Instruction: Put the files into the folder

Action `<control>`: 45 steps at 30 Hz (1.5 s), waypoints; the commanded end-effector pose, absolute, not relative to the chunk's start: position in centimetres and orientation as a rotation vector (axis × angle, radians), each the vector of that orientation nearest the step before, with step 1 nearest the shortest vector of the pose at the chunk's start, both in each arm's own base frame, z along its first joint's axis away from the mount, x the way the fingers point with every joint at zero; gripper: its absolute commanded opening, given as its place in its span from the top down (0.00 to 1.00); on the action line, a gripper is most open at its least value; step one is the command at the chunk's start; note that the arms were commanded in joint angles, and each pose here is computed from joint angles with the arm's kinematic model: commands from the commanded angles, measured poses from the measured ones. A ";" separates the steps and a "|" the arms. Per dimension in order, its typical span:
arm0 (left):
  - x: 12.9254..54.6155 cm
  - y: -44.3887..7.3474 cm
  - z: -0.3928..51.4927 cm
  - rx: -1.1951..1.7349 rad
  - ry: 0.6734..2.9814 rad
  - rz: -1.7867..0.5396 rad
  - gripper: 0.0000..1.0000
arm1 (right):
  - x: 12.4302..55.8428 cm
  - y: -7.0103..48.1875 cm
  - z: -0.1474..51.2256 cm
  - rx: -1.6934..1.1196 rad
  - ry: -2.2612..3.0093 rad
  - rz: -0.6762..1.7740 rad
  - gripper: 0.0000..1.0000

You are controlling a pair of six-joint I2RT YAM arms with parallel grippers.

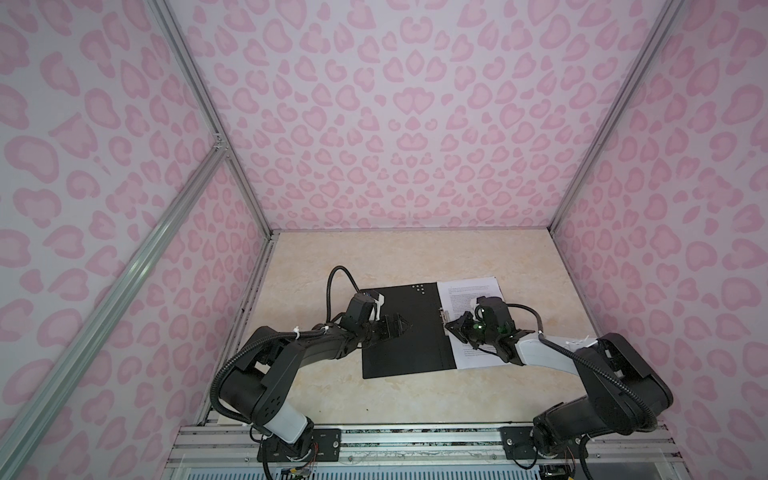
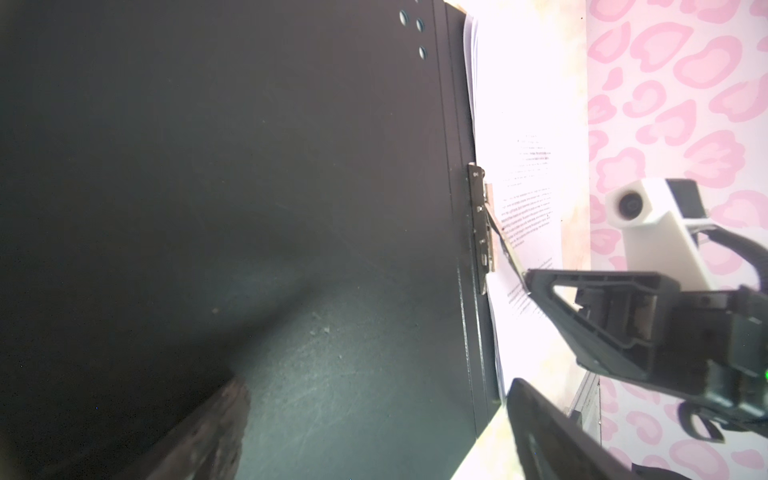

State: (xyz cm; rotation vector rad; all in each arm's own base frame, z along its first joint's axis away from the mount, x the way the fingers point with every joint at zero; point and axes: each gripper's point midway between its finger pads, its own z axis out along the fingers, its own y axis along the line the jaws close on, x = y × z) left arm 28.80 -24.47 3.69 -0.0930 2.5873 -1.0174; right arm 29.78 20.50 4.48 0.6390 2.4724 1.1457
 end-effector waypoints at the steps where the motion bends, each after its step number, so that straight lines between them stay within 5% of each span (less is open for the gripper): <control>1: 25.2 -19.4 -1.9 -0.271 2.854 -0.655 0.01 | 28.1 19.4 1.8 0.559 2.572 1.024 1.00; 30: 25.5 -19.2 -2.6 -0.276 2.865 -0.616 0.00 | 23.3 14.4 -7.4 0.563 2.773 0.478 1.00; 45: 25.6 -17.9 -3.4 -0.313 2.877 -0.501 0.01 | 24.6 13.7 -4.5 0.371 2.815 0.092 1.00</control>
